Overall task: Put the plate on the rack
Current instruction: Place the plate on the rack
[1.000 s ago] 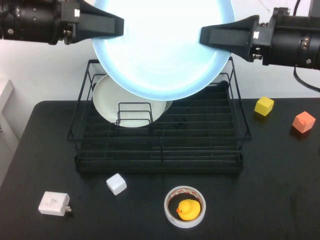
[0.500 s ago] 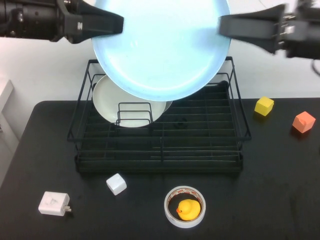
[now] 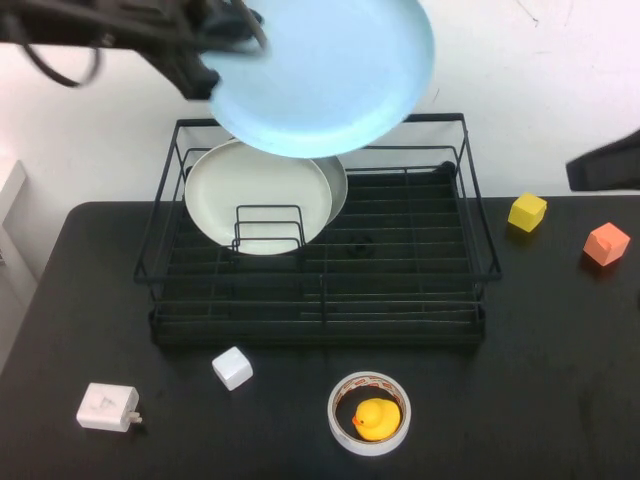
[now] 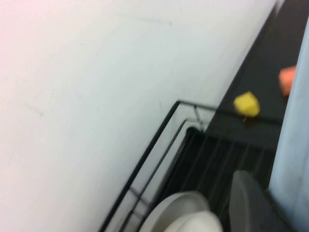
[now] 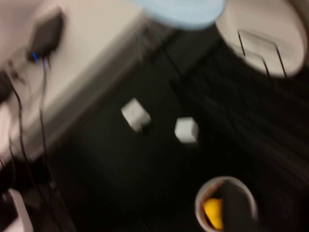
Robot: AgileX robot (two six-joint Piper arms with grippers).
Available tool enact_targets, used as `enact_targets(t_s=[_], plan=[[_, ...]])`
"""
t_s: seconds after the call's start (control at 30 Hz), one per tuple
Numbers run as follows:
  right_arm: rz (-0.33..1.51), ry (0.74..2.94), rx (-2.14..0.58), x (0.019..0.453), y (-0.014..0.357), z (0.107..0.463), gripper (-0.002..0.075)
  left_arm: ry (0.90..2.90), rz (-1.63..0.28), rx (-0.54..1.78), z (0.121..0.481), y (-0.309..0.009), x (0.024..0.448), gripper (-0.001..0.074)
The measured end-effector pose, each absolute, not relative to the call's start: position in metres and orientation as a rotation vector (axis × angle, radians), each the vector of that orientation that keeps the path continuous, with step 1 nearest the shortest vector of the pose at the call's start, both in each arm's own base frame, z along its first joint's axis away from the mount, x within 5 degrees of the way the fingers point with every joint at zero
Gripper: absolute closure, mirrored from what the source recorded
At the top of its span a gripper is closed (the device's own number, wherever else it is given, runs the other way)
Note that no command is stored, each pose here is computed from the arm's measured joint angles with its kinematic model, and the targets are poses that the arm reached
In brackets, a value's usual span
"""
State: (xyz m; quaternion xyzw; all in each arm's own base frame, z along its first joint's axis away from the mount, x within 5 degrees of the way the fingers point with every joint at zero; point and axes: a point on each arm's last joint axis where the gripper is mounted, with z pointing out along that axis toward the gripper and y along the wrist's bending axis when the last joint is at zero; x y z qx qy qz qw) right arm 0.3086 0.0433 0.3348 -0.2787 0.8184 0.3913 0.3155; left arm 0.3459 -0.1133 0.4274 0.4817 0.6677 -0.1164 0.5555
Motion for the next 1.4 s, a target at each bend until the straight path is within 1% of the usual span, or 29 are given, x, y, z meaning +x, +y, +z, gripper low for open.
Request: enact_targets(t_s=[0.07, 0.1, 0.17, 0.23, 0.37, 0.5, 0.77, 1.1, 1.23, 1.4], plan=[[1.005, 2.171, -0.76, 0.306, 0.043, 0.335, 0.0594, 1.566, -0.192, 1.213, 0.418, -0.123, 0.352, 0.0651], [0.998, 2.17, -0.771, 0.305, 0.044, 0.336, 0.0639, 1.572, -0.157, 1.252, 0.411, -0.126, 0.355, 0.0651], [0.977, 2.162, -0.801, 0.303, 0.044, 0.337, 0.0685, 1.591, -0.065, 1.351, 0.394, -0.13, 0.364, 0.0651], [0.968, 2.148, -0.827, 0.301, 0.045, 0.339, 0.0707, 1.608, 0.016, 1.413, 0.378, -0.132, 0.375, 0.0651], [0.944, 2.143, -0.868, 0.299, 0.045, 0.336, 0.072, 1.628, 0.114, 1.379, 0.354, -0.131, 0.4, 0.0651], [0.929, 2.179, -0.916, 0.295, 0.044, 0.321, 0.0723, 1.631, 0.167, 1.296, 0.339, -0.131, 0.42, 0.0651], [0.96, 2.24, -0.948, 0.285, 0.043, 0.294, 0.0724, 1.681, 0.153, 1.317, 0.311, -0.134, 0.432, 0.0651], [0.969, 2.219, -0.961, 0.284, 0.044, 0.292, 0.0726, 1.669, 0.182, 1.297, 0.311, -0.133, 0.435, 0.0651], [0.97, 2.217, -0.958, 0.284, 0.044, 0.292, 0.0726, 1.665, 0.192, 1.321, 0.304, -0.133, 0.438, 0.0651], [0.969, 2.216, -0.956, 0.284, 0.044, 0.292, 0.0726, 1.688, 0.16, 1.356, 0.295, -0.135, 0.438, 0.0651]])
